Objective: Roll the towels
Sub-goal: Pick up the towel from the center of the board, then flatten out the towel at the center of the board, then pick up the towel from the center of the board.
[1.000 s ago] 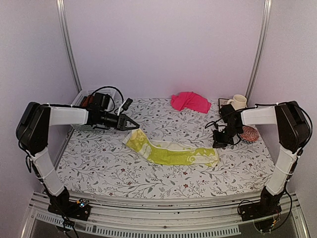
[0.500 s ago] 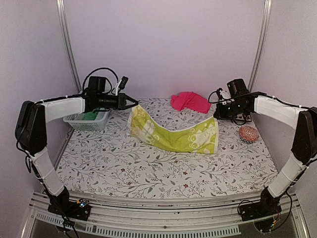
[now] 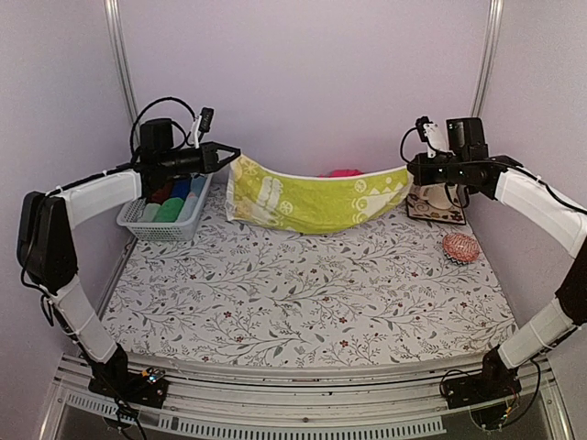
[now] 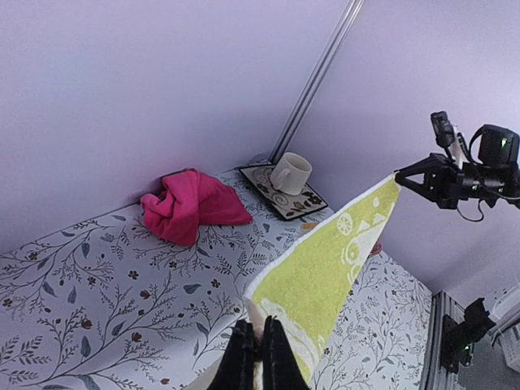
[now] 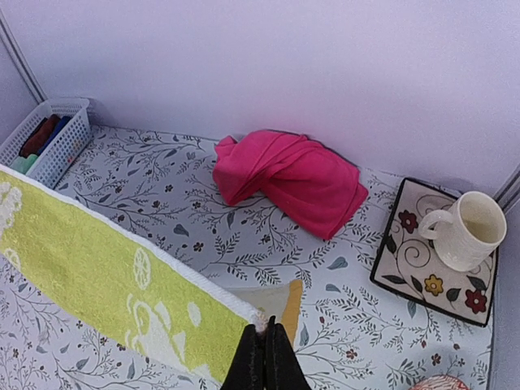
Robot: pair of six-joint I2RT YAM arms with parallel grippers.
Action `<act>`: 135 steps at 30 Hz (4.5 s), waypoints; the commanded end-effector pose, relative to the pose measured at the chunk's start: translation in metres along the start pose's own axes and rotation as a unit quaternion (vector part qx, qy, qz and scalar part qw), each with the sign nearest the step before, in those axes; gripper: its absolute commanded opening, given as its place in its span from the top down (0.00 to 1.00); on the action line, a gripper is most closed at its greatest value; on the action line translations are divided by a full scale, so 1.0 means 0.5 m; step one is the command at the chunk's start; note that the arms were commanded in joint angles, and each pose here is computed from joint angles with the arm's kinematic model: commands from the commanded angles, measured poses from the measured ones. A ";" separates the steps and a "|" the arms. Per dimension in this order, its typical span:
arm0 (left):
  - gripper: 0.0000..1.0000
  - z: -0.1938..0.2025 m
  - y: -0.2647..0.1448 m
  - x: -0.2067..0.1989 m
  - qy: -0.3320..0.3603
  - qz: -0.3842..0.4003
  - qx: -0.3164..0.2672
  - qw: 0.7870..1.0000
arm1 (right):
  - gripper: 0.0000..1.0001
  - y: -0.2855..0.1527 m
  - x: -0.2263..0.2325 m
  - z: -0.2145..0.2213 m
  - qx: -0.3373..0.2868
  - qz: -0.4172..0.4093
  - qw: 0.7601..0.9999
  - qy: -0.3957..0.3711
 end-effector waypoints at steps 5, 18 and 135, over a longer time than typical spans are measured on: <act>1.00 -0.048 -0.048 -0.030 0.013 -0.034 -0.039 0.999 | 0.98 -0.100 0.021 -0.064 -0.097 -0.043 0.994 -0.034; 1.00 0.083 -0.141 -0.074 -0.074 -0.158 -0.024 0.984 | 0.99 -0.121 0.066 0.025 0.026 -0.005 0.999 0.031; 1.00 0.343 -0.016 0.173 -0.080 -0.141 0.168 0.972 | 0.98 0.143 -0.045 0.337 0.245 0.070 0.966 0.038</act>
Point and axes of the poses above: each gripper's point midway between its finger pads, its own y axis out along the fingers, its own x axis along the line the jaws close on, z = x × y, the point moved 6 cm from there along -y, back along the fingers, and after that the axes turned 1 degree about -y, right-handed, at the moved point
